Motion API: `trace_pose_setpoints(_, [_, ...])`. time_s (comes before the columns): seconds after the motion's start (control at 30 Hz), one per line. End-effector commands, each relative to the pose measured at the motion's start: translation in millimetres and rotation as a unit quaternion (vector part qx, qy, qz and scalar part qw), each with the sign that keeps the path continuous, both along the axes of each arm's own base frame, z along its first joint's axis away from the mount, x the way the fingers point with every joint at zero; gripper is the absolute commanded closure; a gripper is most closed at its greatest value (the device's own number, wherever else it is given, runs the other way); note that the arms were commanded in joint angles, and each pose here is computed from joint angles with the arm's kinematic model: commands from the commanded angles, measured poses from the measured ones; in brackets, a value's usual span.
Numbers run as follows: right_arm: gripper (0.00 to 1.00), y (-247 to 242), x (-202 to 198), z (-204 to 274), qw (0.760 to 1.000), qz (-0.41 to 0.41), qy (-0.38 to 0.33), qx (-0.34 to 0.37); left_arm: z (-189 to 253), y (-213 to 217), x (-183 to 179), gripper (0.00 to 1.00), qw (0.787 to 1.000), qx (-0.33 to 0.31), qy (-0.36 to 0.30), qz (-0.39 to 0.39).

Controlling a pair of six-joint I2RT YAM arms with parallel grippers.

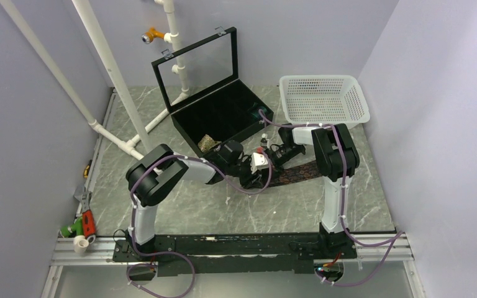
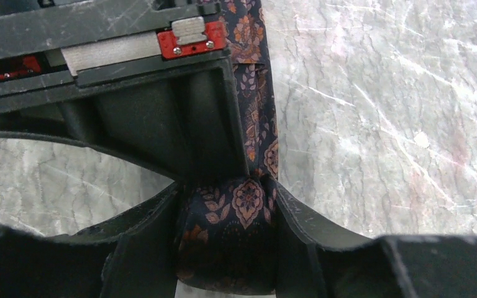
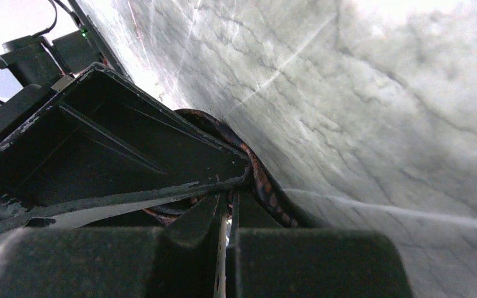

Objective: Roll the ties
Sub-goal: Place the tie at the center of the board.

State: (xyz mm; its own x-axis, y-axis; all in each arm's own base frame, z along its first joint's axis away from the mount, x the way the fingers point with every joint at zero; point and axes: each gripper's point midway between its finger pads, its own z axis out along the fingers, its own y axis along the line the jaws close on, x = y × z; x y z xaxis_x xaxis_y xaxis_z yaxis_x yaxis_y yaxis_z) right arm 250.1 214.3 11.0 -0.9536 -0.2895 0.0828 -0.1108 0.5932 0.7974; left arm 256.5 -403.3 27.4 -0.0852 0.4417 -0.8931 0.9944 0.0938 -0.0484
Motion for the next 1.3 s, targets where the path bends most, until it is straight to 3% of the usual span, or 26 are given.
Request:
trace_pose_setpoints(0.0, [1.0, -17, 12, -44, 0.993, 0.023, -0.078, -0.083, -61, 17, 8, 0.5, 0.992, 0.108, 0.026, 0.058])
trace_pose_setpoints(0.1, [1.0, -14, 13, -28, 0.994, 0.021, -0.083, -0.067, -79, 44, -3, 0.62, 0.985, 0.165, 0.021, 0.04])
trace_pose_setpoints(0.17, [0.94, -16, 14, -13, 0.994, 0.023, -0.093, -0.06, -89, 60, -9, 0.73, 0.979, 0.199, 0.026, 0.026])
trace_pose_setpoints(0.3, [0.69, -32, 16, 25, 0.993, 0.034, -0.104, -0.045, -98, 82, -18, 0.79, 0.968, 0.249, 0.028, -0.006])
trace_pose_setpoints(0.37, [0.62, -48, 25, 46, 0.991, 0.035, -0.121, -0.042, -99, 88, -20, 0.82, 0.965, 0.261, 0.029, -0.018])
trace_pose_setpoints(0.43, [0.6, -72, 38, 61, 0.988, 0.027, -0.14, -0.055, -98, 90, -19, 0.83, 0.962, 0.269, 0.028, -0.026])
trace_pose_setpoints(0.6, [0.69, -159, 64, 47, 0.97, 0.023, -0.164, -0.176, -93, 89, -18, 0.85, 0.961, 0.273, 0.033, -0.03])
trace_pose_setpoints(0.8, [0.87, -243, 76, 17, 0.942, 0.012, -0.165, -0.291, -85, 87, -17, 0.86, 0.962, 0.268, 0.029, -0.033])
trace_pose_setpoints(1.03, [0.93, -242, 60, 9, 0.941, 0.023, -0.187, -0.281, -86, 87, -19, 0.85, 0.963, 0.265, 0.031, -0.032])
trace_pose_setpoints(1.27, [1.0, -284, 54, -14, 0.89, 0.053, -0.228, -0.391, -84, 86, -21, 0.86, 0.964, 0.26, 0.031, -0.036])
